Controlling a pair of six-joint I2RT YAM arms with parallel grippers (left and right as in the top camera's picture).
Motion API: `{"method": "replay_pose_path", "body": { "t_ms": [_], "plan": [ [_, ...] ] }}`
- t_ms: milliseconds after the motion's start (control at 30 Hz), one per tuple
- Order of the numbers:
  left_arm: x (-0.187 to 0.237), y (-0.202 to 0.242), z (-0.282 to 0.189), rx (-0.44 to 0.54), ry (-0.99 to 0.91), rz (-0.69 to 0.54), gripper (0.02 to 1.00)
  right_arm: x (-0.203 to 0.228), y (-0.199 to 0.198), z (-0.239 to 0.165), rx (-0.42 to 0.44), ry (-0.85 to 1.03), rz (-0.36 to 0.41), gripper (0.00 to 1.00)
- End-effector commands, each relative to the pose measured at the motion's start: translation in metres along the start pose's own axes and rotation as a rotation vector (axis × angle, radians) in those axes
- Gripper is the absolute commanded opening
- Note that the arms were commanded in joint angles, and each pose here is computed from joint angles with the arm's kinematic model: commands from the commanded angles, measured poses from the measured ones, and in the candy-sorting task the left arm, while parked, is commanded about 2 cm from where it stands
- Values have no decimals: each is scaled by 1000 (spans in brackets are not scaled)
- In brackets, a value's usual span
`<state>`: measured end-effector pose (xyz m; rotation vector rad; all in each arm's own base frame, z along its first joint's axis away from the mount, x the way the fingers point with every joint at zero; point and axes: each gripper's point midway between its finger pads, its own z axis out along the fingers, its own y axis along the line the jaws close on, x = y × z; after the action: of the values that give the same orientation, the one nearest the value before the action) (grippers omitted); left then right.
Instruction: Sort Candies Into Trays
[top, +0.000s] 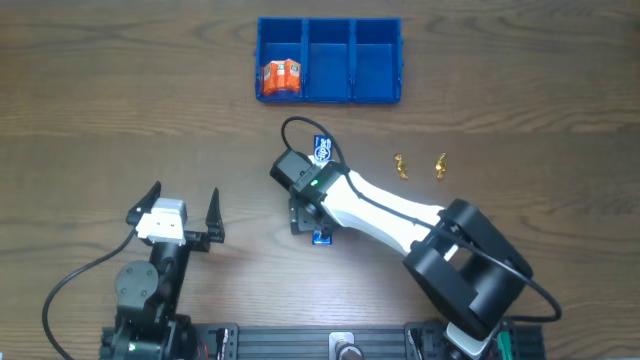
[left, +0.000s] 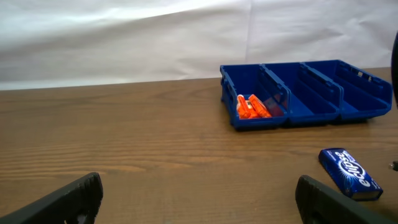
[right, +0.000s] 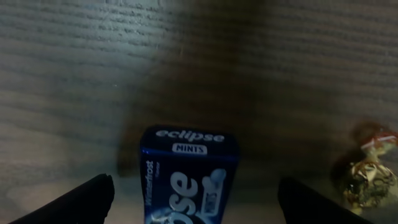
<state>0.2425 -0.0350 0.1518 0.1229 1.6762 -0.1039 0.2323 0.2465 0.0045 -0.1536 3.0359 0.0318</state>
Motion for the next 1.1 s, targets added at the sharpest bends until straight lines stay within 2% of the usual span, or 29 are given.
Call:
{"method": "replay_pose_path", "body": {
  "t_ms": [33, 200, 333, 467, 700, 800, 933, 1100],
  "plan": [
    [16, 1, 1, -6, 51, -11, 998, -1, 3, 9, 22, -4, 2, 853],
    [16, 1, 1, -6, 51, -11, 998, -5, 6, 9, 11, -17, 3, 689],
    [16, 1, 1, -6, 51, -11, 998, -5, 7, 9, 8, -19, 3, 507],
    [16, 1, 1, -6, 51, -11, 998, -5, 7, 9, 8, -19, 7, 386],
    [16, 1, 1, -6, 51, -11, 996, -6, 6, 9, 15, -26, 29, 277],
    [16, 1, 1, -6, 51, -11, 998, -12, 6, 3, 14, -51, 34, 264],
    [16, 1, 1, -6, 51, -11, 998, -42, 1, -34, 48, -172, 50, 237],
    [16, 1, 1, -6, 51, -11, 998, -119, -12, -128, 114, -420, 62, 224]
  ]
}}
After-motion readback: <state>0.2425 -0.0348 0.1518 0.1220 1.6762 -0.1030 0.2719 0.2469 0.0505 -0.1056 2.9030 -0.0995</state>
